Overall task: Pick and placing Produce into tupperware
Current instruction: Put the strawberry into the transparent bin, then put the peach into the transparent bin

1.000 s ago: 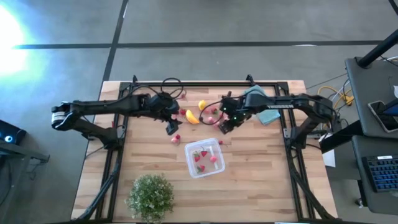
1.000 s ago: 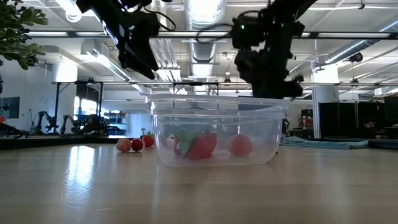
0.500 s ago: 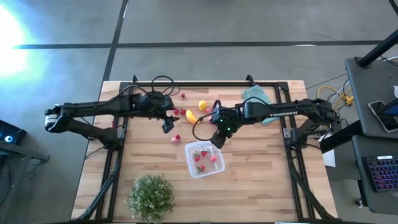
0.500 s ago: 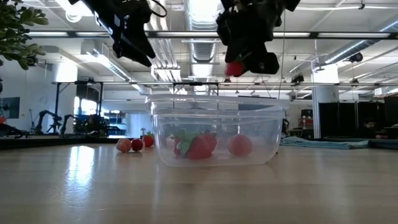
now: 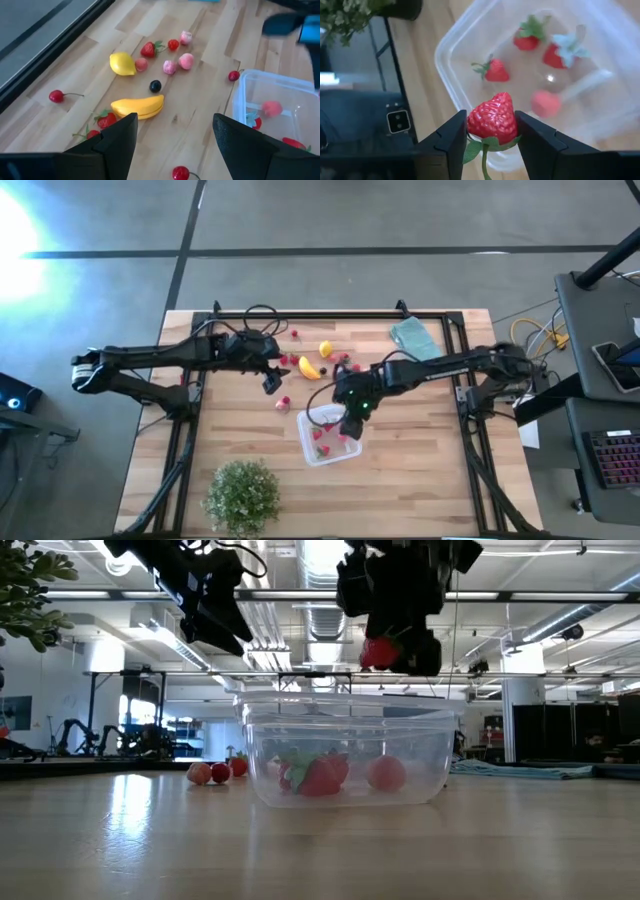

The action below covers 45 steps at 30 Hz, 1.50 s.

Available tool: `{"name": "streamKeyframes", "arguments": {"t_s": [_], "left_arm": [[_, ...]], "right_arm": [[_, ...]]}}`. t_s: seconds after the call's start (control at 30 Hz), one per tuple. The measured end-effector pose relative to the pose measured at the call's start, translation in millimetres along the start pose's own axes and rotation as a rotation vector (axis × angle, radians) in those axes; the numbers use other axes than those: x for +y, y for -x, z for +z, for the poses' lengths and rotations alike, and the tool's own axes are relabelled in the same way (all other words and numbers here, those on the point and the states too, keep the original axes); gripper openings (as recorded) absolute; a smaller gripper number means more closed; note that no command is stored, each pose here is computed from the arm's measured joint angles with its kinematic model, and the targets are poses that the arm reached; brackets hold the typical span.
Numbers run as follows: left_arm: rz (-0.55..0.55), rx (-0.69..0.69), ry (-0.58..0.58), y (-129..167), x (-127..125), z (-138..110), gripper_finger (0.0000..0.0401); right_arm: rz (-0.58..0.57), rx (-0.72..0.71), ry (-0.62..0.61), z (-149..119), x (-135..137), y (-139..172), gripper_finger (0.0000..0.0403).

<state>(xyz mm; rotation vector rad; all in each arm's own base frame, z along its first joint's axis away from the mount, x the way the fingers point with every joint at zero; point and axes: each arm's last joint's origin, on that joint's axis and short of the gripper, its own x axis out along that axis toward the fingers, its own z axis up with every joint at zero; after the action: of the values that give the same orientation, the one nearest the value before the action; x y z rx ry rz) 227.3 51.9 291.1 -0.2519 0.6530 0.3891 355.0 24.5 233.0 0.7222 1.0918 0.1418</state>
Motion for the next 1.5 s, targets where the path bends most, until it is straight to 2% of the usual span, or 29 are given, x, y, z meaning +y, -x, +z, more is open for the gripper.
{"name": "streamKeyframes", "arguments": {"t_s": [0.13, 0.47, 0.53, 0.7, 0.87, 1.07, 1.23, 1.4, 1.5], "left_arm": [[-0.006, -0.022, 0.003, 0, -1, 2, 0.0244], [-0.008, -0.022, 0.029, 0, -1, 2, 0.0244], [-0.011, -0.021, 0.029, 0, -1, 2, 0.0244], [-0.053, -0.013, 0.029, 0, -3, 2, 0.0244], [-0.162, 0.018, 0.016, -4, -6, 1, 0.0244], [-0.175, 0.151, -0.132, -27, -6, -31, 0.0244], [-0.148, 0.271, -0.104, -50, -2, -65, 0.0244], [-0.14, 0.305, -0.119, -60, -3, -77, 0.0244], [-0.137, 0.333, -0.171, -65, -4, -83, 0.0244]], "right_arm": [[0.016, -0.028, 0.056, 5, 0, 3, 0.0166], [-0.073, -0.035, 0.033, 4, -6, 5, 0.0203], [-0.139, -0.033, 0.019, 2, -8, 12, 0.0205], [-0.397, -0.046, 0.007, -8, -16, 34, 0.0205], [-0.479, -0.039, 0.003, -15, -21, 58, 0.0205], [-0.653, -0.108, -0.005, -19, -31, 89, 0.0206], [-0.726, -0.202, -0.045, -25, -38, 122, 0.0206], [-0.756, -0.313, -0.087, -34, -44, 153, 0.0206], [-0.789, -0.367, -0.101, -40, -48, 168, 0.0206]]}}
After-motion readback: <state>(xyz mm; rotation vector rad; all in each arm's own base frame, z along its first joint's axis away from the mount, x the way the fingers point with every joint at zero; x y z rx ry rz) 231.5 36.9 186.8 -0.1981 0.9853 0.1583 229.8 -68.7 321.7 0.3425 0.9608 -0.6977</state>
